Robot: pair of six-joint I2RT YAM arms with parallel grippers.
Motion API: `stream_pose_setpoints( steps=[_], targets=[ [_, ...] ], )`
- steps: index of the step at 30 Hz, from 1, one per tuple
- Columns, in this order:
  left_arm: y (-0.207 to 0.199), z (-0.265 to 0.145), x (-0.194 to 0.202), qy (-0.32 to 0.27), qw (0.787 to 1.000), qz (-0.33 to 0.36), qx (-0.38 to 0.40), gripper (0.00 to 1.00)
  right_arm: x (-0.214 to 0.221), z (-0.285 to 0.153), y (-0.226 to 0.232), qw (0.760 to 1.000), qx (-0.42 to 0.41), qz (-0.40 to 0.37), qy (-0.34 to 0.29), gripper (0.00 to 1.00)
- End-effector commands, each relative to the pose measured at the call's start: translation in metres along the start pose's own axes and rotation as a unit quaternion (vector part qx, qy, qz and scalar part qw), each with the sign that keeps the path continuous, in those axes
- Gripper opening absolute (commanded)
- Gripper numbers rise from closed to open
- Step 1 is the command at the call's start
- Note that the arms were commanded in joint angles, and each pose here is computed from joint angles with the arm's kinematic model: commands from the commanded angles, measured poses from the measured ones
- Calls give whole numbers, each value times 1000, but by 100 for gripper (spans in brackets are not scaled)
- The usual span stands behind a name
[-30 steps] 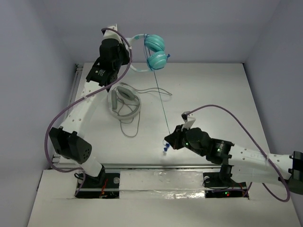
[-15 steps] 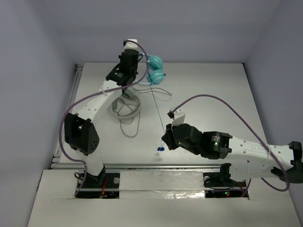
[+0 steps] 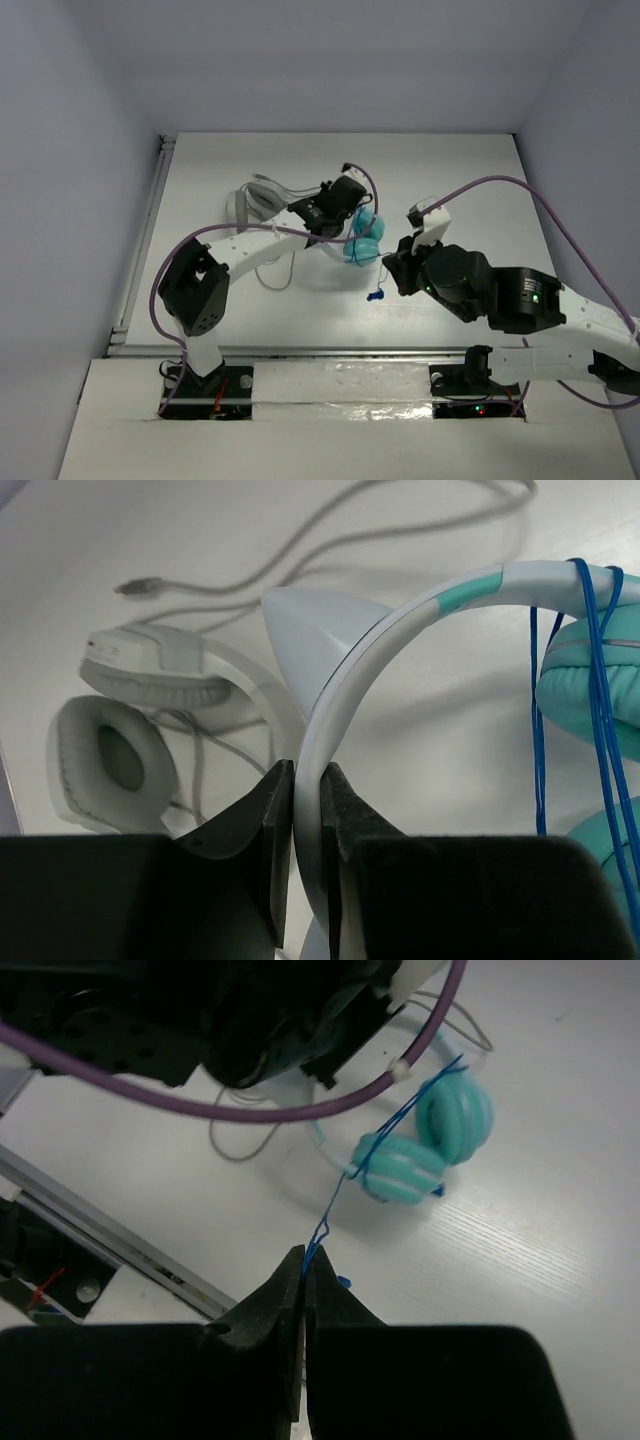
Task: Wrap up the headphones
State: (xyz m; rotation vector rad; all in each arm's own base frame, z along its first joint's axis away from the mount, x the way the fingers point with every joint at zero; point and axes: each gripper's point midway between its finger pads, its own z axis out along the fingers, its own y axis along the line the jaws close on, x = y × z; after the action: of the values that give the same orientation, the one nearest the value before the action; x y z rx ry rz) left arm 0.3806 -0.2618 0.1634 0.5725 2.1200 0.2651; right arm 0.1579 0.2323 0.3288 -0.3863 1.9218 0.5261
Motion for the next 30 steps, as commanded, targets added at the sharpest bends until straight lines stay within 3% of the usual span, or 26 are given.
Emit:
stream_pose_setpoints(
  steps=[1,7,13,23,30],
  targets=[
    [4,-45,2,-17,999,-10,34,0,-9,-13,-24,999,39,-17,-16,0],
    [-10,-90,55,26,994,13,102,0,5,-7,-43,994,89,-62,5,0],
    [-18,-126,75,26,983,16,182,0,6,10,-57,985,142,-96,8,0],
    [-47,-188,58,-37,931,10,363,0,6,46,-91,974,218,-64,-13,0],
    [-24,-221,20,-131,891,-25,433,0,25,58,-104,973,232,-8,-5,0]
  ],
)
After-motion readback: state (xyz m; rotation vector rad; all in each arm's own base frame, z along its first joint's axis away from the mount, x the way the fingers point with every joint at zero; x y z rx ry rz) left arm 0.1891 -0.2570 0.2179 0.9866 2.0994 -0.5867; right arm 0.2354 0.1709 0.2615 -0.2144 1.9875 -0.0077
